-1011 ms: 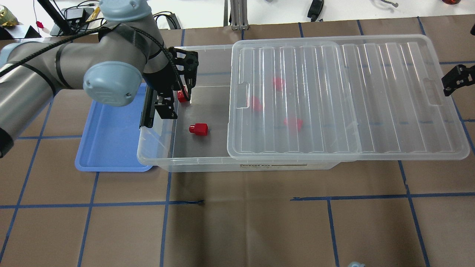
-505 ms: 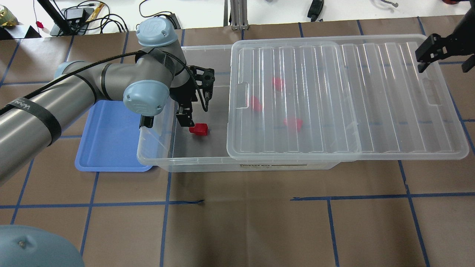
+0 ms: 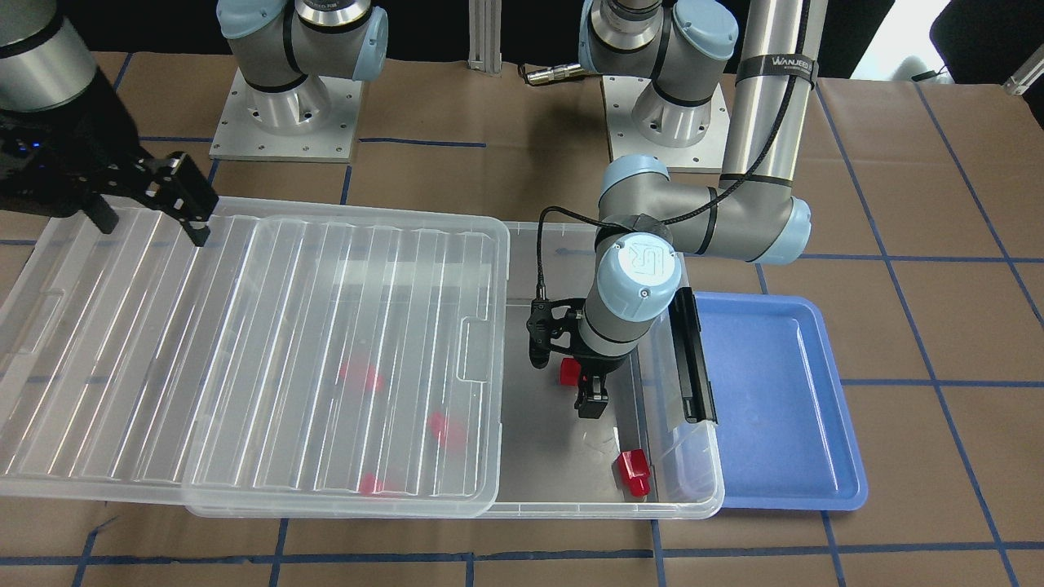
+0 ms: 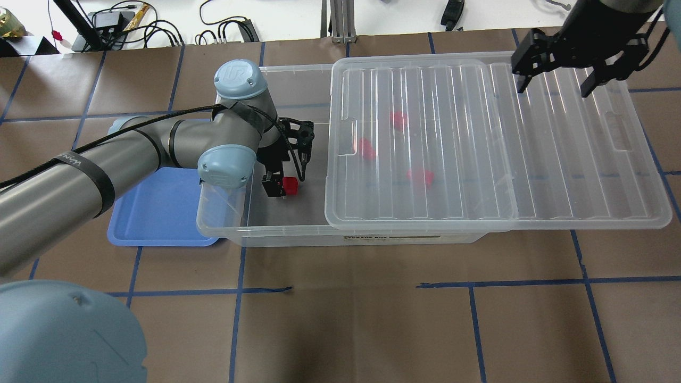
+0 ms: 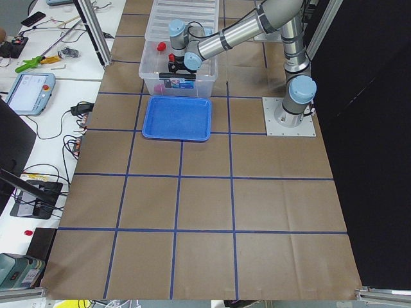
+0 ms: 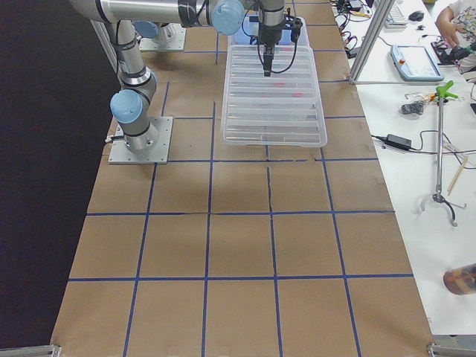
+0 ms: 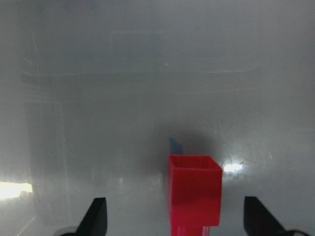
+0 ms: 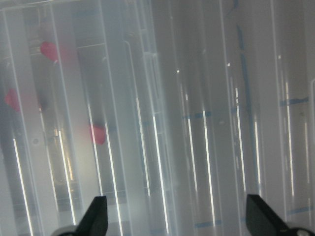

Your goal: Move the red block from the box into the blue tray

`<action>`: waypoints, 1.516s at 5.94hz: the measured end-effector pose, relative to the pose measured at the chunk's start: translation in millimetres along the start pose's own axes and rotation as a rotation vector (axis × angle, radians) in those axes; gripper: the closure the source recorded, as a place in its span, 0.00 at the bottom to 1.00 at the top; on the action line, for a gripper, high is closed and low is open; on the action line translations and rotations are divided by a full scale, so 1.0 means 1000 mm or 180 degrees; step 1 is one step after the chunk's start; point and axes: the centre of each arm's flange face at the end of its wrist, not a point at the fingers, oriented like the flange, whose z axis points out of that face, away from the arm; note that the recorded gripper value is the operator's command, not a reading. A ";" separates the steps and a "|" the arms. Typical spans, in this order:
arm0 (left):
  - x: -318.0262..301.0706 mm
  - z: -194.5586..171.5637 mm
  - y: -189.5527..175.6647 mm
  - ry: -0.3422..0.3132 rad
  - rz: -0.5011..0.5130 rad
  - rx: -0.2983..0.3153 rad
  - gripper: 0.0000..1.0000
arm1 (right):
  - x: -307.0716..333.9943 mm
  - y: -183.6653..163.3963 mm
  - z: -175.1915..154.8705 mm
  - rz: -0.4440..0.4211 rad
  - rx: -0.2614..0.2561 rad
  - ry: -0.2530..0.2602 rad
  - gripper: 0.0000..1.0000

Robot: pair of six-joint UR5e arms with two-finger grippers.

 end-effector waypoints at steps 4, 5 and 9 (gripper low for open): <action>0.004 -0.019 -0.001 -0.0057 0.0023 -0.0010 0.91 | -0.043 0.019 -0.003 -0.0124 -0.0027 -0.0044 0.00; 0.007 -0.059 -0.002 -0.0065 0.0002 -0.0008 0.91 | -0.044 0.020 -0.002 -0.0124 -0.0036 -0.0082 0.00; 0.017 -0.227 0.084 0.0171 -0.0207 -0.0178 0.96 | -0.041 0.019 0.001 -0.0109 -0.0053 -0.0088 0.00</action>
